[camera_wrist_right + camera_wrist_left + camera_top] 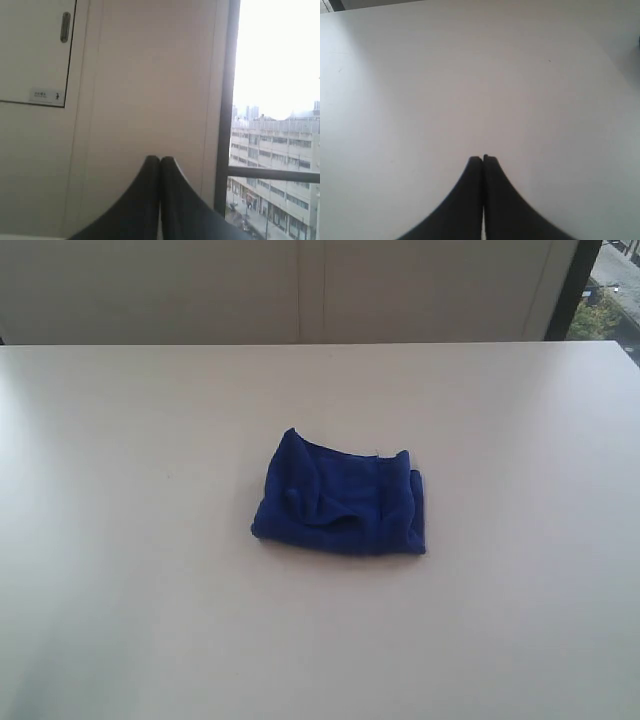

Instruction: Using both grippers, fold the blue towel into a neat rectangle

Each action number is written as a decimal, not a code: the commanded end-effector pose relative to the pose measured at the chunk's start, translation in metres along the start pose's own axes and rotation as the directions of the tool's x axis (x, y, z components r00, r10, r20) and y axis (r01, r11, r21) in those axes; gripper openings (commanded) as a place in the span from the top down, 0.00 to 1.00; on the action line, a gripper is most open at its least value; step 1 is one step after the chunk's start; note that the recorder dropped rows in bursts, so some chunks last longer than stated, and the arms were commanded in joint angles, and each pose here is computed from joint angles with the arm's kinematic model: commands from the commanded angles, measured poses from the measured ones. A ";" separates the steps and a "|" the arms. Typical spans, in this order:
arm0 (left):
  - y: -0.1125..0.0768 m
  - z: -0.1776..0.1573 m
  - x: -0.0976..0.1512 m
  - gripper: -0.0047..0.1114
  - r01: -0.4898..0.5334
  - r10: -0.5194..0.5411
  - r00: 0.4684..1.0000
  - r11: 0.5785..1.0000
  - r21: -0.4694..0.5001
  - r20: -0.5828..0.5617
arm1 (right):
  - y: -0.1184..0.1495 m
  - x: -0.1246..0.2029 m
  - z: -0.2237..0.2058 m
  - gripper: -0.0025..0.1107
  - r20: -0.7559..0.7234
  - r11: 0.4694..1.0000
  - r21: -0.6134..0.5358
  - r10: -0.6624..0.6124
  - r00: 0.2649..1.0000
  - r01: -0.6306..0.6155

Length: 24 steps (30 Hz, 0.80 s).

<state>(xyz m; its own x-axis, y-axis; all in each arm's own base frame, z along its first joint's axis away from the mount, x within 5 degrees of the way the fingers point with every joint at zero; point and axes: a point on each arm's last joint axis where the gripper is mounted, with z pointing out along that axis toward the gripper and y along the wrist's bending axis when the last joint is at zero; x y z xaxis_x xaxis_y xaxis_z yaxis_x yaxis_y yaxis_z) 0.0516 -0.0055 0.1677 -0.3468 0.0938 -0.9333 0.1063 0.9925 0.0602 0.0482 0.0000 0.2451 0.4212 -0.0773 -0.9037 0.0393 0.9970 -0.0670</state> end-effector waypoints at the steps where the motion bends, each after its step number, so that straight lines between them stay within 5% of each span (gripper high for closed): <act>1: 0.000 0.000 0.001 0.96 0.010 -0.010 1.000 1.000 0.005 0.002 | 0.000 -0.004 -0.001 0.98 0.061 1.000 0.004 -0.008 0.998 0.008; 5: 0.000 0.000 0.001 0.96 0.010 -0.010 1.000 1.000 0.005 0.002 | -0.001 -0.004 0.000 0.98 0.000 1.000 0.011 0.021 1.000 -0.021; 10: 0.000 0.000 0.001 0.96 0.010 -0.010 1.000 1.000 0.005 0.002 | -0.004 -0.041 0.015 0.98 -0.204 0.996 0.013 0.093 0.975 -0.093; 17: 0.000 0.000 0.001 0.96 0.010 -0.010 1.000 1.000 0.005 0.002 | -0.005 -0.078 0.096 0.98 -0.517 0.992 0.019 0.116 0.848 -0.124; 20: 0.000 0.000 0.001 0.96 0.010 -0.010 1.000 1.000 0.005 0.002 | -0.004 -0.065 0.134 0.98 -0.622 0.990 0.028 0.126 0.773 -0.138; 24: 0.000 0.000 0.001 0.96 0.010 -0.010 1.000 1.000 0.005 0.002 | 0.008 -0.012 0.170 0.98 -0.797 0.950 0.112 0.262 0.545 -0.293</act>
<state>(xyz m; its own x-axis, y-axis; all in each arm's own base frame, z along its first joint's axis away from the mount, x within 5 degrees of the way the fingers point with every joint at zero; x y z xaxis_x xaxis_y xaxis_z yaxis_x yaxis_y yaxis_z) 0.0516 -0.0055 0.1677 -0.3468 0.0938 -0.9333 0.1063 0.9925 0.0602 0.1652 0.0026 0.3523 -0.3108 0.1518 -0.9383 0.0057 0.9874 0.1579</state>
